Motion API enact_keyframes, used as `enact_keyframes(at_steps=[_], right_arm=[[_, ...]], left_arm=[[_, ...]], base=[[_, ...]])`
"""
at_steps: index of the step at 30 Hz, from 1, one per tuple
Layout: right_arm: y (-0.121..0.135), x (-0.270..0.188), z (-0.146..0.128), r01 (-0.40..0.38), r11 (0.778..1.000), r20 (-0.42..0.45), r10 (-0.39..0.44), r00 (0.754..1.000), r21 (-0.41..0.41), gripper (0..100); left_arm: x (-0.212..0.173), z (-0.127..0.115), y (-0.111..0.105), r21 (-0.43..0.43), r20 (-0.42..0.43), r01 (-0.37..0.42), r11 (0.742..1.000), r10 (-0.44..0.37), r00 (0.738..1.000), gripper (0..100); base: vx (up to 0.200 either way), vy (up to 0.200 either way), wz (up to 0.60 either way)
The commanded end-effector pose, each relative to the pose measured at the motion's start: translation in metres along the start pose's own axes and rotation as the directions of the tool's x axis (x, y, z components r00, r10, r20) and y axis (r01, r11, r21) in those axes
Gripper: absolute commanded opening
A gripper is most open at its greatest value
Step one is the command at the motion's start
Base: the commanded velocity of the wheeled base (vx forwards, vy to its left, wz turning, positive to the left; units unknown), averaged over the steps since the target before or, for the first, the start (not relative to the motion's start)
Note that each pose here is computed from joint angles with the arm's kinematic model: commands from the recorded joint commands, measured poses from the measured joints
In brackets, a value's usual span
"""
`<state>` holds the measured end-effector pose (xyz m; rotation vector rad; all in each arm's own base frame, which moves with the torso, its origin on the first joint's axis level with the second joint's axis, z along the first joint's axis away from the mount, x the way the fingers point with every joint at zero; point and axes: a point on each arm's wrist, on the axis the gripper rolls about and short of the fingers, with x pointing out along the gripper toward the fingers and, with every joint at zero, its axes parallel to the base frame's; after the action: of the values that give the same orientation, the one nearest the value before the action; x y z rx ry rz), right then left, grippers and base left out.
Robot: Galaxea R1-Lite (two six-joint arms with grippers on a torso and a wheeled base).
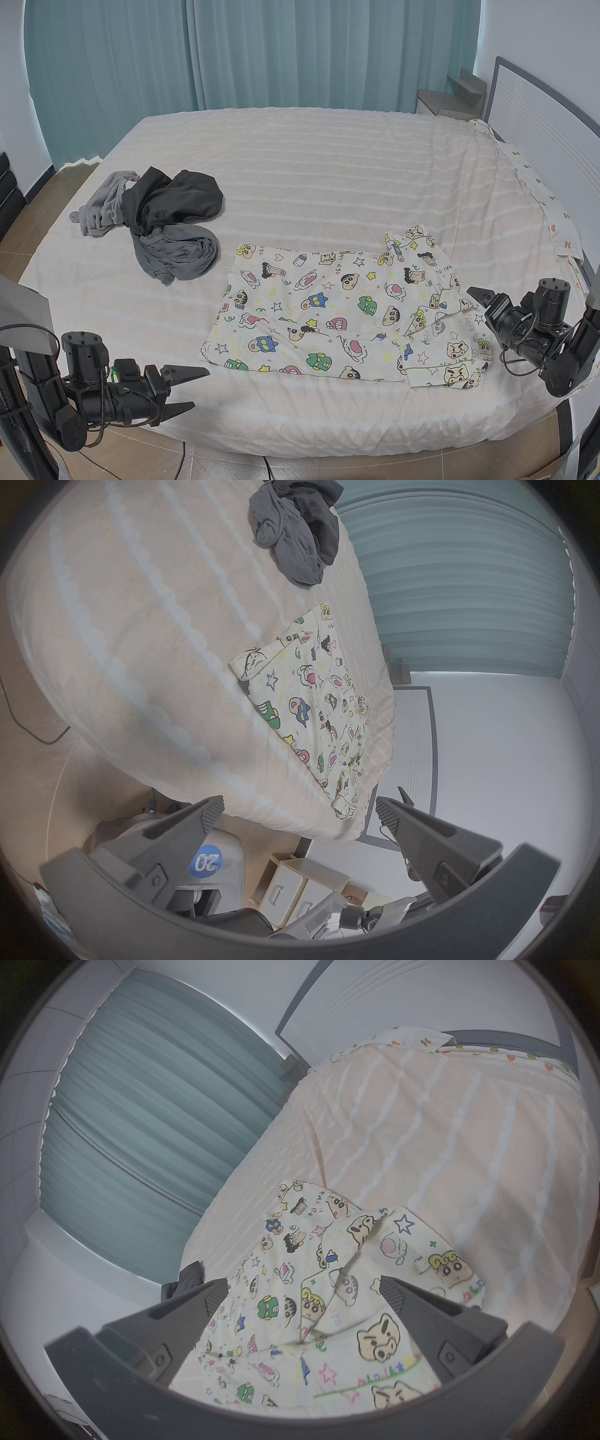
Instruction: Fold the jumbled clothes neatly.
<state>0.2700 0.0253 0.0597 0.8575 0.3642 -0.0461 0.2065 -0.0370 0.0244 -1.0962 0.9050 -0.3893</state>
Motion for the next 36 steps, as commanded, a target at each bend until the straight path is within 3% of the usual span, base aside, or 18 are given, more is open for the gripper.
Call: enact_keyframes(at_steps=[1, 11, 20, 27, 30, 32, 36], right_arm=[[0.014, -0.032, 0.006, -0.069, 0.997, 0.028, 0.069, 0.997, -0.018, 100], [0.021, -0.048, 0.002, -0.096, 0.989, 0.016, 0.098, 0.995, -0.113, 100], [0.02, -0.049, -0.002, -0.092, 0.988, 0.003, 0.093, 0.996, -0.123, 100], [0.019, -0.049, -0.002, -0.087, 0.988, -0.002, 0.087, 0.996, -0.124, 100], [0.02, -0.049, -0.002, -0.091, 0.988, -0.003, 0.092, 0.996, -0.126, 100], [0.019, -0.051, -0.002, -0.091, 0.986, 0.0, 0.092, 0.996, -0.141, 100], [0.021, -0.055, -0.004, -0.101, 0.981, -0.004, 0.102, 0.995, -0.164, 100]], left_arm=[[-0.001, -0.002, 0.001, 0.001, -0.001, -0.006, 1.0, 0.006, 1.0, 100], [0.0, -0.002, 0.002, 0.008, -0.005, -0.013, 1.0, 0.013, 1.0, 100], [0.0, -0.002, 0.003, 0.012, -0.006, -0.014, 1.0, 0.014, 1.0, 100], [-0.001, -0.002, 0.001, 0.037, 0.014, -0.014, 0.999, 0.014, 1.0, 100], [-0.001, 0.0, -0.002, 0.081, 0.052, -0.018, 0.997, 0.014, 0.999, 100], [0.002, 0.003, -0.011, 0.192, 0.166, -0.026, 0.981, -0.006, 0.986, 100], [0.018, 0.018, -0.023, 0.321, 0.311, -0.086, 0.943, -0.019, 0.95, 100]], base=[[0.0, 0.0, 0.0], [0.2, 0.0, 0.0], [0.2, 0.0, 0.0], [0.0, 0.0, 0.0], [0.0, 0.0, 0.0], [0.0, 0.0, 0.0], [0.0, 0.0, 0.0]])
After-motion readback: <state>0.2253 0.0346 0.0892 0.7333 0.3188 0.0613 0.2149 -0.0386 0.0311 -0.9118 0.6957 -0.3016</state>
